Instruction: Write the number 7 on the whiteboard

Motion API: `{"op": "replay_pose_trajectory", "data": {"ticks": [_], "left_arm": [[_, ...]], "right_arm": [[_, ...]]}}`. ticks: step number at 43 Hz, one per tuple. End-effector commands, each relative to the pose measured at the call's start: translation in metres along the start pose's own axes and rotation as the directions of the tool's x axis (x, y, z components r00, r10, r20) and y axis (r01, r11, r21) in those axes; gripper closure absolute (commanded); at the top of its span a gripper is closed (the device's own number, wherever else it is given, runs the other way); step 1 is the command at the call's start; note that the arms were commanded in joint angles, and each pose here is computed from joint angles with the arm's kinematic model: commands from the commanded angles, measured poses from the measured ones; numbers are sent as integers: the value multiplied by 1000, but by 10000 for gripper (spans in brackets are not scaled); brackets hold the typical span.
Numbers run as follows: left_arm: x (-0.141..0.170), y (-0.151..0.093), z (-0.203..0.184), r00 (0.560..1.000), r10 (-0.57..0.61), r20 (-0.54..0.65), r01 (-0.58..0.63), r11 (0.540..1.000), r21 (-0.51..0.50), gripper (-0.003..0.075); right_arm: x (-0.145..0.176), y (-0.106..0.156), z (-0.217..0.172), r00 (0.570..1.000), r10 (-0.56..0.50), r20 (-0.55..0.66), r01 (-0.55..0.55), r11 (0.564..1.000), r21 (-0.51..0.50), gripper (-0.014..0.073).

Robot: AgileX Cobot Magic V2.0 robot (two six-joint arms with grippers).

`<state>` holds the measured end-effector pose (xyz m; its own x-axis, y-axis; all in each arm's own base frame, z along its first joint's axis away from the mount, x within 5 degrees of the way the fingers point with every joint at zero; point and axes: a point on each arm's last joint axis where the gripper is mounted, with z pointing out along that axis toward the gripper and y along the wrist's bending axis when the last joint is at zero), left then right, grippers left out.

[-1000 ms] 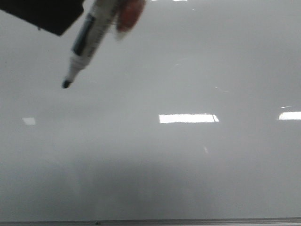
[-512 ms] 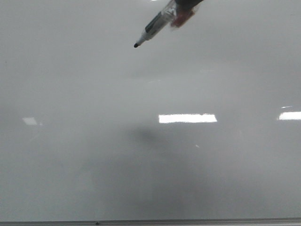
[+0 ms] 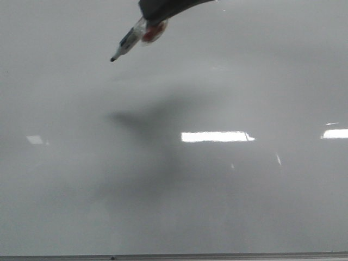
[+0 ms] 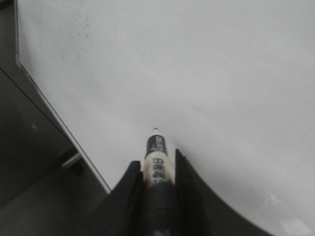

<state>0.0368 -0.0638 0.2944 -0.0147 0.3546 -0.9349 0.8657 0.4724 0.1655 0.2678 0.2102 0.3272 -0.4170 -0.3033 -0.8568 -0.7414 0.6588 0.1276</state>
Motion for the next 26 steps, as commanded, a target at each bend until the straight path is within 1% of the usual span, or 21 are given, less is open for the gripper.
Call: {"op": "replay_pose_trajectory", "data": {"ticks": [1,6,11,18,26], "left_arm": [[-14,4,-2,996,-28,89,30,999,-27,741],[-14,4,-2,996,-28,89,30,999,-27,741],[-14,4,-2,996,-28,89,30,999,-27,741],[-14,4,-2,996,-28,89,30,999,-27,741],[-14,4,-2,996,-28,89,30,999,-27,741]], "right_arm": [[-27,1,7,996,-10,92,9,1000,12,664],[-28,-6,30,997,-4,76,2,1000,19,664],[-27,-13,41,996,2,89,-7,999,52,664],[-27,-19,41,995,6,103,-15,997,78,664],[-27,-33,37,995,23,99,-33,994,102,662]]}}
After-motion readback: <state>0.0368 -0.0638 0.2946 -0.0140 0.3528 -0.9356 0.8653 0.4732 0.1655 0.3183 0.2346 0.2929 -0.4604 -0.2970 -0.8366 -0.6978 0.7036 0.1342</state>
